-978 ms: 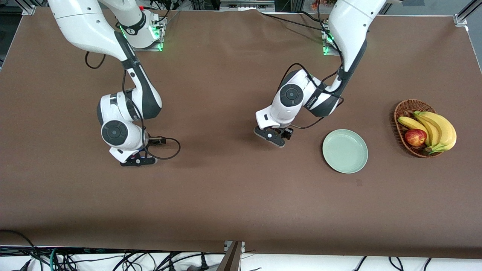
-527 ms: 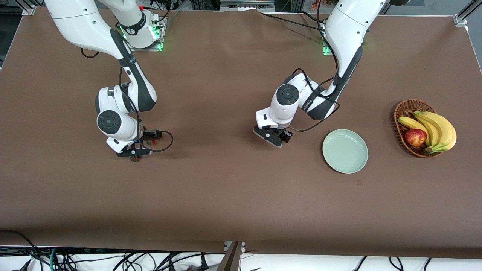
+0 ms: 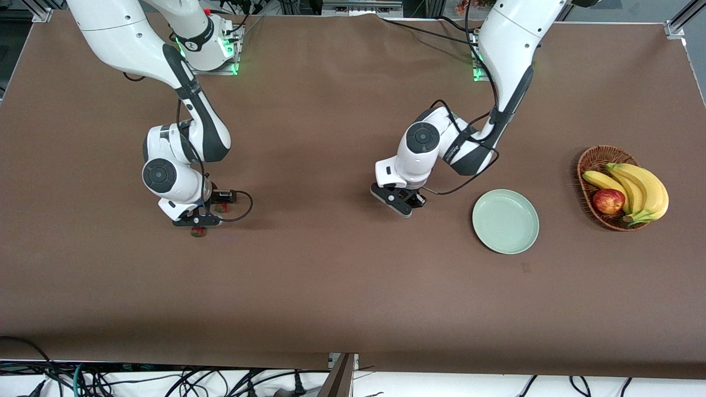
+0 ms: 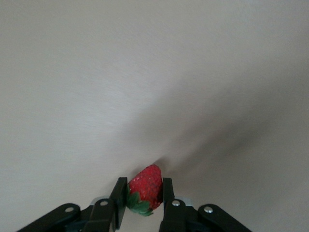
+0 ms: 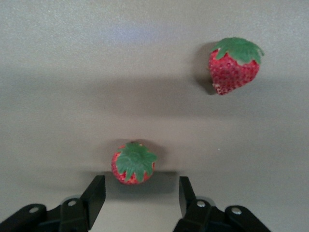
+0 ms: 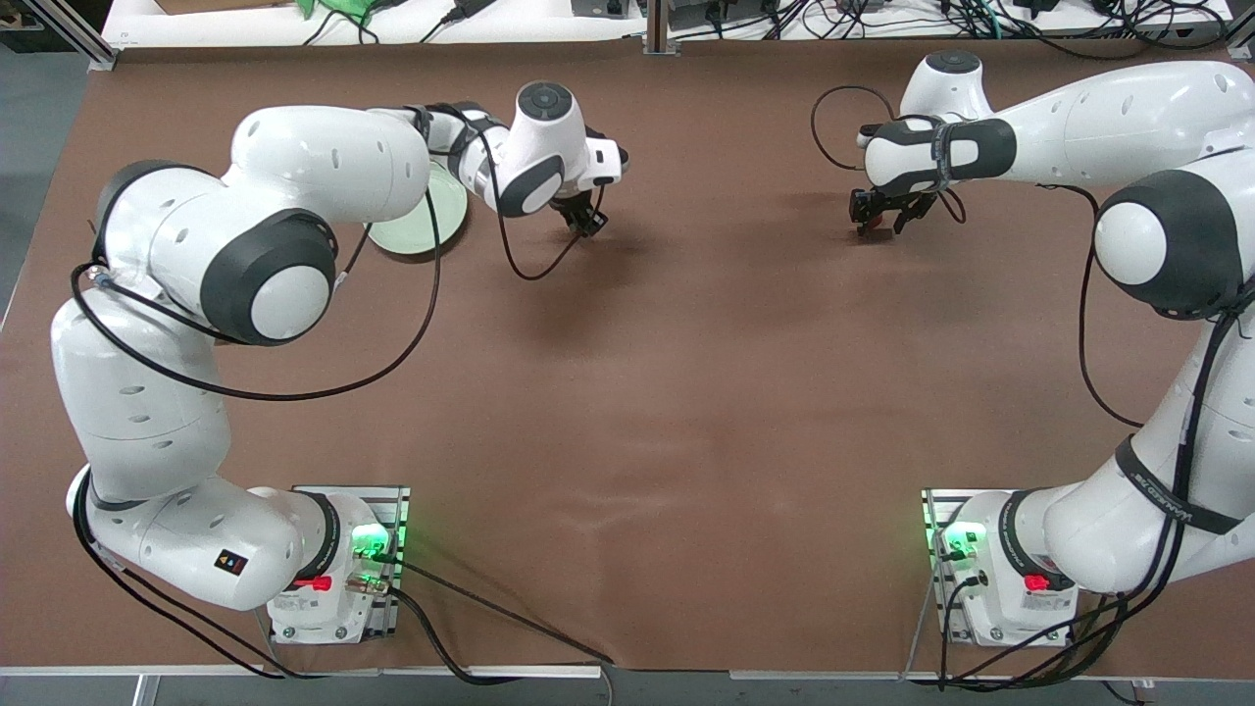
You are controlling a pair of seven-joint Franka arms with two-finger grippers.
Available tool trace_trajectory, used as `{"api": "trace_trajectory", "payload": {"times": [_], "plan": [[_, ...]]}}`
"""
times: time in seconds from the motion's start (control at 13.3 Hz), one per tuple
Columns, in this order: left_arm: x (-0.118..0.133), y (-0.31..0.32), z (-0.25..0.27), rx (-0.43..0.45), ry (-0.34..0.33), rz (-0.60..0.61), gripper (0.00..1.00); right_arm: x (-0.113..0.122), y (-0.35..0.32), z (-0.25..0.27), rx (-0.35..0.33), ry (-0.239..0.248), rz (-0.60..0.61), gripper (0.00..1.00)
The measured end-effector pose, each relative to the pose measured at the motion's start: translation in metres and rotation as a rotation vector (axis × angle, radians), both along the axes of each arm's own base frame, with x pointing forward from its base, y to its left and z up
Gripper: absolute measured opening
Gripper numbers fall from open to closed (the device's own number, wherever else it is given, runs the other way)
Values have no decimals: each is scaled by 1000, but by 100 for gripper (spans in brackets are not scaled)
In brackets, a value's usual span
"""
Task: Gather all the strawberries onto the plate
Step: 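Lower the strawberry onto the plate with the left gripper and release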
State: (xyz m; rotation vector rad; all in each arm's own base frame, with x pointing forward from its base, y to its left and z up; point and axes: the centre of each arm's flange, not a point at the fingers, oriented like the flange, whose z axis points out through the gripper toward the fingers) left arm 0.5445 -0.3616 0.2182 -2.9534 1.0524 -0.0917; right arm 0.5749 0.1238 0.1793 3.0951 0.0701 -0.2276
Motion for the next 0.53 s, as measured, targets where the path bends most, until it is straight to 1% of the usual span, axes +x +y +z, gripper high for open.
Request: {"api": "trace_trajectory", "payload": {"times": [0.08, 0.15, 0.23, 0.3, 0.38, 0.45, 0.53], "plan": [[10, 16, 18, 27, 10, -31, 34, 1, 0, 0, 2, -5, 3, 70], [20, 33, 37, 50, 19, -63, 34, 1, -1, -1, 3, -8, 2, 63], [29, 54, 55, 73, 32, -104, 34, 1, -2, -2, 3, -8, 3, 63], [38, 77, 70, 91, 44, -152, 34, 1, -3, -3, 3, -8, 4, 53], [47, 105, 79, 101, 63, -206, 34, 1, -2, -2, 6, -11, 3, 39], [56, 134, 83, 99, 94, -260, 34, 1, -1, -1, 8, -14, 3, 26], [63, 165, 81, 88, 129, -317, 34, 3, -1, 0, 9, -21, 3, 16]]}}
